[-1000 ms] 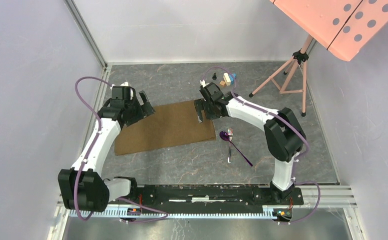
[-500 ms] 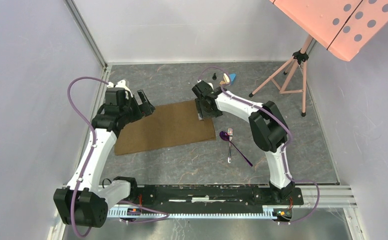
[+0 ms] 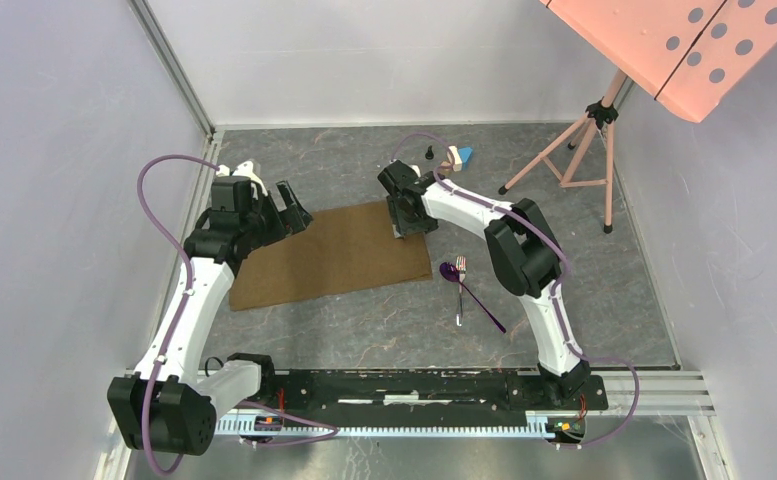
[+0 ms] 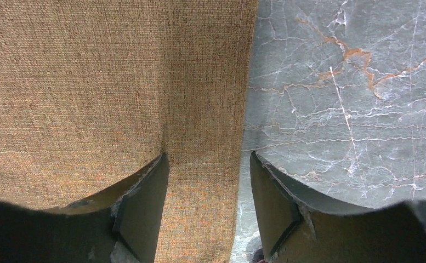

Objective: Fold the napkin into a case and place the utensils inside
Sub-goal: Pick up the rectangle-folded napkin from the center of the board.

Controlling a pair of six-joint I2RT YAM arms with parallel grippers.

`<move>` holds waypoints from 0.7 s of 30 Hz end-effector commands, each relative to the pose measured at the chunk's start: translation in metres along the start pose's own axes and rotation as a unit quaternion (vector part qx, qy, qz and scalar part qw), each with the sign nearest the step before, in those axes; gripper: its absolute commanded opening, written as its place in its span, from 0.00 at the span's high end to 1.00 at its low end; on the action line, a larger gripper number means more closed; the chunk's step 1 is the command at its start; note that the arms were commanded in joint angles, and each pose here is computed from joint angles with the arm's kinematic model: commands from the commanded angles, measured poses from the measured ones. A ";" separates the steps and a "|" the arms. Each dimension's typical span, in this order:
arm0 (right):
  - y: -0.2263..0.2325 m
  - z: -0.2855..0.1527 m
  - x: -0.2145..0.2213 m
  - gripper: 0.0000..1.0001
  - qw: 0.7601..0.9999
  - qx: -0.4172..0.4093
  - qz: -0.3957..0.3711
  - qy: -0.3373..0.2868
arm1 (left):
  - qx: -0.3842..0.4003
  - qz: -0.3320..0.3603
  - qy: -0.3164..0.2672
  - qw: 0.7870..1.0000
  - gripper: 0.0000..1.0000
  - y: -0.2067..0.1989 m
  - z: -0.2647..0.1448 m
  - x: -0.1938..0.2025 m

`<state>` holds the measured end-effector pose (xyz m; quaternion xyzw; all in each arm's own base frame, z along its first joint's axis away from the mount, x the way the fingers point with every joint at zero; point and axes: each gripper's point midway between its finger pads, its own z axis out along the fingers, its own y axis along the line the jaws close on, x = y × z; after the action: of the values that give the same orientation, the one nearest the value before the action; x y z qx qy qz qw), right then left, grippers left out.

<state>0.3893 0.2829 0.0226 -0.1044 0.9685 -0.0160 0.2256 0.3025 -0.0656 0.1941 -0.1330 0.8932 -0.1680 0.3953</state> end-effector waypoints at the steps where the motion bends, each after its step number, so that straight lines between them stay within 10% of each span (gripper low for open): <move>1: 0.001 0.006 0.000 0.38 1.000 0.000 0.004 -0.007 | 0.016 0.034 -0.021 0.999 0.00 -0.005 -0.004 -0.009; 15: -0.007 0.033 0.053 0.42 0.998 -0.039 0.020 0.042 | 0.012 0.033 -0.013 0.999 0.00 -0.003 0.000 -0.007; 21: -0.013 0.043 0.066 0.63 0.998 -0.028 0.010 0.059 | 0.008 0.034 -0.014 0.999 0.00 -0.001 0.000 -0.007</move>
<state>0.3912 0.2786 0.0156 -0.0893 0.9613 0.0396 0.2575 0.3025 -0.0655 0.1937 -0.1331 0.8935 -0.1676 0.3947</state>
